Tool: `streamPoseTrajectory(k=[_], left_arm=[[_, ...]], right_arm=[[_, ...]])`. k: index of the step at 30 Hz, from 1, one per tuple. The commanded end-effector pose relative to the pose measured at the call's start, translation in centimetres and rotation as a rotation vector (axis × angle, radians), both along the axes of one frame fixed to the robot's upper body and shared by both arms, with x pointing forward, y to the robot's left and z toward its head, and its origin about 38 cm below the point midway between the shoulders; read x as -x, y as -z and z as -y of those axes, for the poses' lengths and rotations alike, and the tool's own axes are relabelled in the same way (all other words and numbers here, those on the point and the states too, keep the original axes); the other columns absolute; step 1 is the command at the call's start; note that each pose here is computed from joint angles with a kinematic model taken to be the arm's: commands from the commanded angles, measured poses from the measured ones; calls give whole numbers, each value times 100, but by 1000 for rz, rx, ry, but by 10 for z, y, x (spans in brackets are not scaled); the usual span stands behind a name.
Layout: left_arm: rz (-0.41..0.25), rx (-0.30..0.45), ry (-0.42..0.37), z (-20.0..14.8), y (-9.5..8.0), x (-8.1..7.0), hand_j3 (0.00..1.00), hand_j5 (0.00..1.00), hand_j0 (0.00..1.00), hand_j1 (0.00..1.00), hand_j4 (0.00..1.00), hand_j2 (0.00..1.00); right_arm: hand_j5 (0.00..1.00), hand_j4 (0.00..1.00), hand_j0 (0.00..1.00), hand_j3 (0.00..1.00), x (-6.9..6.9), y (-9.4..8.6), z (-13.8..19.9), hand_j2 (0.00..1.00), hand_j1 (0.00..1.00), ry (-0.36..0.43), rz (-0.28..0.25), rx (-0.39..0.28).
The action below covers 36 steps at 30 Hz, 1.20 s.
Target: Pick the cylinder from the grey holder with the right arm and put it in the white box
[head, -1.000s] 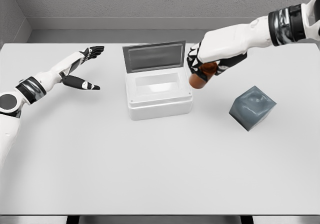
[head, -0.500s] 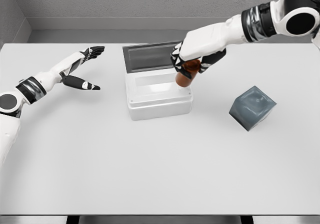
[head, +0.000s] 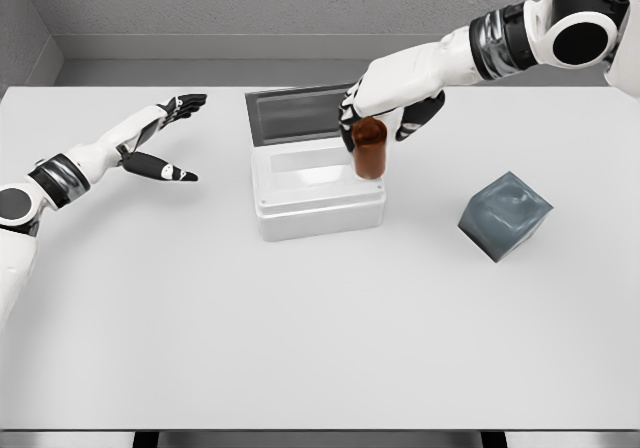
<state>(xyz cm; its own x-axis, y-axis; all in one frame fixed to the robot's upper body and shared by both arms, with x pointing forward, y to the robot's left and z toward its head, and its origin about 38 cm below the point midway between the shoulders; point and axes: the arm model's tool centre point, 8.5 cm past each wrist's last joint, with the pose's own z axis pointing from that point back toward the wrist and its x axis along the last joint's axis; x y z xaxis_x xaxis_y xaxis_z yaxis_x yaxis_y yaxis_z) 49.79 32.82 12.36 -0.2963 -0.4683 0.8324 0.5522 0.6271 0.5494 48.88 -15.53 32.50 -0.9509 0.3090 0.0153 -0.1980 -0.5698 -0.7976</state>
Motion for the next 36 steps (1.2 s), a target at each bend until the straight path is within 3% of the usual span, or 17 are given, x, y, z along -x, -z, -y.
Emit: streamPoseTrajectory(k=[1,7,11,13,15,19,22,25,28,31,36], left_arm=[[0,7,-2,0,0,0,100,100,100,100,100,100],[2,10,-3,0,-1,0,100,100,100,100,100,100],[3,5,-3,-2,-2,0,100,100,100,100,100,100],[2,6,-2,-1,-2,0,100,100,100,100,100,100],[-16,-16,35,10,5,2,100,100,100,100,100,100],[-9,-43,71,21,-2,-5,100,100,100,100,100,100],[0,-46,72,20,-5,-7,100,100,100,100,100,100],[5,-42,75,22,-7,-8,100,100,100,100,100,100],[24,-59,87,26,-20,-16,100,100,100,100,100,100],[20,-40,64,23,-27,-26,100,100,100,100,100,100],[8,-18,109,43,-24,-26,100,100,100,100,100,100]], right_arm=[[90,90,90,90,0,-1,-1,90,90,0,-1,-5],[95,95,95,95,14,-13,-7,95,95,-50,18,-22],[98,98,98,98,53,-48,-7,98,98,-147,72,-96],[98,98,98,98,64,-59,-3,98,98,-167,94,-108],[98,98,98,98,72,-62,12,98,98,-152,101,-112],[100,100,100,100,77,-80,56,100,100,-63,146,-128],[100,100,100,100,80,-81,86,100,100,9,158,-151],[100,100,100,100,80,-60,101,100,100,49,110,-131],[100,100,100,100,83,-50,116,100,100,85,89,-128],[100,100,100,100,84,-50,125,100,100,110,89,-133],[100,100,100,100,84,-50,130,100,100,124,91,-141]])
